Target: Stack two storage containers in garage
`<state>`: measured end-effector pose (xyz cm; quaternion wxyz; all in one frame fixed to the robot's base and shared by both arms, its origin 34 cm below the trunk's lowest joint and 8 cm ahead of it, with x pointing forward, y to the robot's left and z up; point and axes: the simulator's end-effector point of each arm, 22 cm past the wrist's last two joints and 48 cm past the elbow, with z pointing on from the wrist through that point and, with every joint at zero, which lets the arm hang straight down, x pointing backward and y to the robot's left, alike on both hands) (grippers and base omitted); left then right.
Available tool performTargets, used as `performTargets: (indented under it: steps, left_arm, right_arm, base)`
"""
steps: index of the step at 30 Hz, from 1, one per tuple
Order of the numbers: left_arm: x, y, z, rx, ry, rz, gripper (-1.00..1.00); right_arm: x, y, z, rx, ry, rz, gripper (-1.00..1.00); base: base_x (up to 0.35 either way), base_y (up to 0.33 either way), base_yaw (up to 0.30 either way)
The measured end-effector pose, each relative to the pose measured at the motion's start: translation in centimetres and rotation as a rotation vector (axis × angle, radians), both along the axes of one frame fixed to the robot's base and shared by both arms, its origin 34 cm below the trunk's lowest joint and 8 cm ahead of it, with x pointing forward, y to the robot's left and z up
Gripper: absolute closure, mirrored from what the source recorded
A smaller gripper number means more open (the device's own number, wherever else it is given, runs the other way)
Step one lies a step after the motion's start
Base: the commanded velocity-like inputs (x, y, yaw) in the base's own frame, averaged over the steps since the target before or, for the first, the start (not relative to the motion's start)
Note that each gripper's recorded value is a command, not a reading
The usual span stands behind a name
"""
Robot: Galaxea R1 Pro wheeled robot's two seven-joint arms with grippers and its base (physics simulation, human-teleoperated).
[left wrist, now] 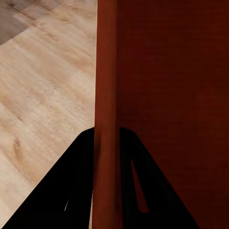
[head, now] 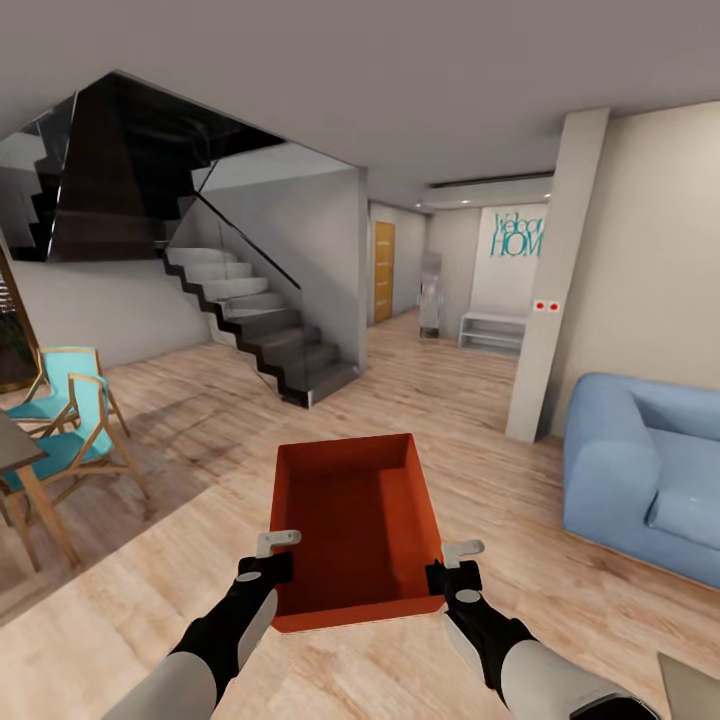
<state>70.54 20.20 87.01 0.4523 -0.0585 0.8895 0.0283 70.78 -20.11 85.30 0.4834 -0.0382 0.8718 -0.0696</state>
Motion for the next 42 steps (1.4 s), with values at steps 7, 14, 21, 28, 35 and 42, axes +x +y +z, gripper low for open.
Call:
performTargets:
  steps: [7, 14, 21, 28, 35, 42]
  left_arm:
    - [-0.01, 0.04, -0.03, 0.0, 0.0, 0.0, 1.0]
    - [-0.03, 0.07, -0.06, -0.001, 0.001, 0.001, 1.0]
    - [-0.03, 0.21, -0.1, -0.001, 0.001, 0.001, 1.0]
    - [-0.06, 0.37, -0.19, -0.002, 0.003, 0.001, 1.0]
    - [-0.04, 0.39, -0.15, -0.001, 0.002, 0.001, 1.0]
    - [-0.05, 0.34, -0.15, -0.001, 0.002, 0.001, 1.0]
  right_arm:
    - [-0.01, 0.04, 0.0, -0.001, 0.0, 0.0, 1.0]
    - [-0.02, 0.07, -0.01, -0.002, 0.001, 0.0, 1.0]
    - [-0.05, 0.19, 0.0, -0.004, 0.002, -0.001, 1.0]
    - [-0.11, 0.35, -0.02, -0.007, 0.003, -0.002, 1.0]
    - [-0.09, 0.36, 0.0, -0.007, 0.002, -0.002, 1.0]
    - [-0.09, 0.32, -0.01, -0.007, 0.002, -0.002, 1.0]
  base:
    - [0.323, 0.0, 0.0]
    - [0.323, 0.0, 0.0]
    - [0.323, 0.0, -0.065]
    - [0.323, 0.0, -0.234]
    - [0.323, 0.0, -0.173]
    - [0.323, 0.0, -0.014]
